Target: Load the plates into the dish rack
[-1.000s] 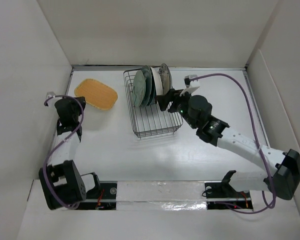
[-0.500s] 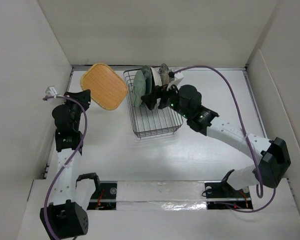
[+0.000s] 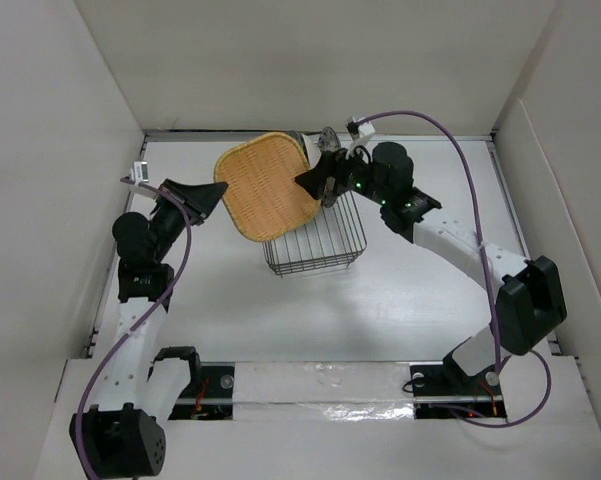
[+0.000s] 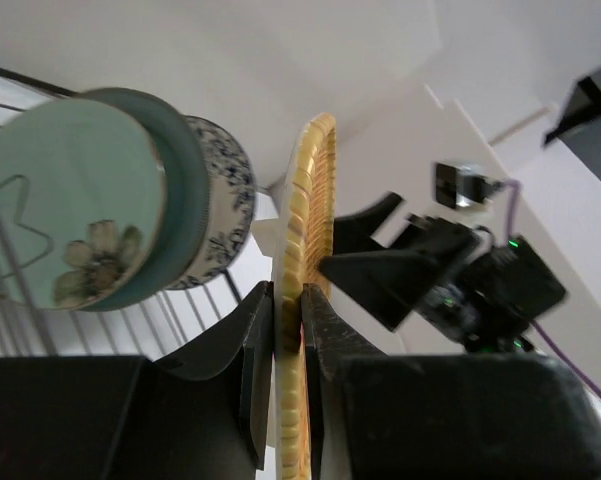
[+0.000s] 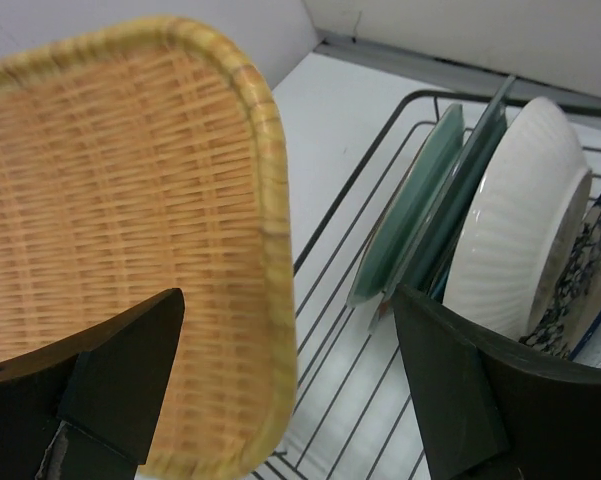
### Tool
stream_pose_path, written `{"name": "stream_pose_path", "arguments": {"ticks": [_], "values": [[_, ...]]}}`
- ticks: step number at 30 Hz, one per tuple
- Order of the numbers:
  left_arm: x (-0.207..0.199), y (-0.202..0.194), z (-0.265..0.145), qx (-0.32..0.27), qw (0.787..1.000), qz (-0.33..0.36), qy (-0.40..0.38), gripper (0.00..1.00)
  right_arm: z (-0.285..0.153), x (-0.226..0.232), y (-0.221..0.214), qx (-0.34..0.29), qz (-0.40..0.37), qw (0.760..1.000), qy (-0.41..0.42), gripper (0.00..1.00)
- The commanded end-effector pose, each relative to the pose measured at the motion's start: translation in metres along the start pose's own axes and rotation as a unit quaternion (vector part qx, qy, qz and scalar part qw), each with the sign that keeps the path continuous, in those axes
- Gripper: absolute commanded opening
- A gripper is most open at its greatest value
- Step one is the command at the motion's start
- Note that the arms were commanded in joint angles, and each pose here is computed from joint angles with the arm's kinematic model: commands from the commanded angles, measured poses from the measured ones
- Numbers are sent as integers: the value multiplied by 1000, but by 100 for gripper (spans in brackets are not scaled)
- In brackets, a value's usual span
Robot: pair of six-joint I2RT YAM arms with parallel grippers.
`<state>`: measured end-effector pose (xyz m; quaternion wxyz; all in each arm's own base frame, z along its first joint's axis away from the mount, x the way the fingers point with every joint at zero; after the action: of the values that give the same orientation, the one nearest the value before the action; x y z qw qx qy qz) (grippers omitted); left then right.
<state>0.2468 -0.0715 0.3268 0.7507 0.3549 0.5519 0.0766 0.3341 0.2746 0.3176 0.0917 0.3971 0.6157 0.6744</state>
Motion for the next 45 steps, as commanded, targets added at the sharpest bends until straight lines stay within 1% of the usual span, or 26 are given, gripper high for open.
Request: {"name": "stream_pose_path", "arguments": {"ticks": [1,6,9,10,12,13,15,16,17,19,20,23,25,26,27,29,30,32,37,38,39,40,41,42,44,45], "values": [[-49,6,-6,11,990,18,-140,0,2,10,-3,7,2,998,61,91],[-56,1,-6,38,984,16,-171,0,0,21,-19,10,38,992,119,86],[-51,-2,-6,41,985,16,-169,0,-4,34,-23,8,63,980,189,67],[-50,-3,-6,42,985,15,-170,0,-7,33,-29,14,71,975,208,54],[-46,-6,-6,44,985,11,-166,0,-10,40,-28,4,88,966,242,39],[-43,-6,-5,44,986,8,-161,0,-12,42,-32,11,93,962,257,25],[-37,-8,-4,43,988,10,-148,0,-15,46,-29,2,103,957,271,15],[-32,-9,-3,42,990,6,-132,0,-17,46,-28,-2,105,957,272,4],[-29,-10,-1,41,992,4,-120,0,-18,48,-26,-5,105,956,273,0],[-20,-12,1,40,996,8,-80,0,-21,50,-19,-14,110,958,265,0],[-20,-9,2,37,997,17,-69,22,-23,53,-13,-19,109,958,265,0],[-19,-8,4,38,998,47,-29,56,-32,58,4,-38,103,964,241,0],[-14,-5,4,30,998,59,12,65,-36,59,22,-54,91,974,199,0],[-23,2,6,21,997,69,19,75,-37,59,27,-60,88,977,184,0],[-24,8,6,10,996,78,34,79,-39,59,34,-60,81,981,169,0],[-30,21,6,-14,993,99,69,85,-43,61,46,-74,78,983,148,0],[-33,25,6,-21,991,106,77,87,-42,57,44,-59,83,987,125,0],[-35,34,4,-42,985,127,106,88,-42,54,64,-86,76,990,81,0],[-35,18,4,-25,985,144,90,81,-29,40,85,-92,58,993,-37,0],[-32,10,4,-12,986,141,87,69,-28,47,102,-111,50,991,-46,0],[-32,6,4,-5,986,145,82,60,-17,37,89,-80,45,992,-90,0],[-34,2,2,1,986,148,79,52,-14,28,96,-99,39,983,-149,0],[-37,-4,2,11,986,151,71,30,-10,27,99,-102,33,980,-169,0],[-41,-5,0,13,985,156,66,20,-9,34,110,-106,28,977,-182,0],[-44,-15,-3,33,984,165,58,3,8,24,105,-104,20,964,-245,0],[-46,-18,-5,37,984,169,53,1,10,34,114,-107,18,961,-254,0]]}}
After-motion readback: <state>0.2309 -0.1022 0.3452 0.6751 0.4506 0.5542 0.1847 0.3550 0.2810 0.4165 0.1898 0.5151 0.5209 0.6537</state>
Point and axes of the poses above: each gripper's point midway between its finger pads, its own z axis out along the fingers, its own x axis along the line the jaws close on, y = z × x, the point moved 7 cm from there along -z, back along the fingers, and after that the axes turned 3 degrees about z, right-handed, at the moved point
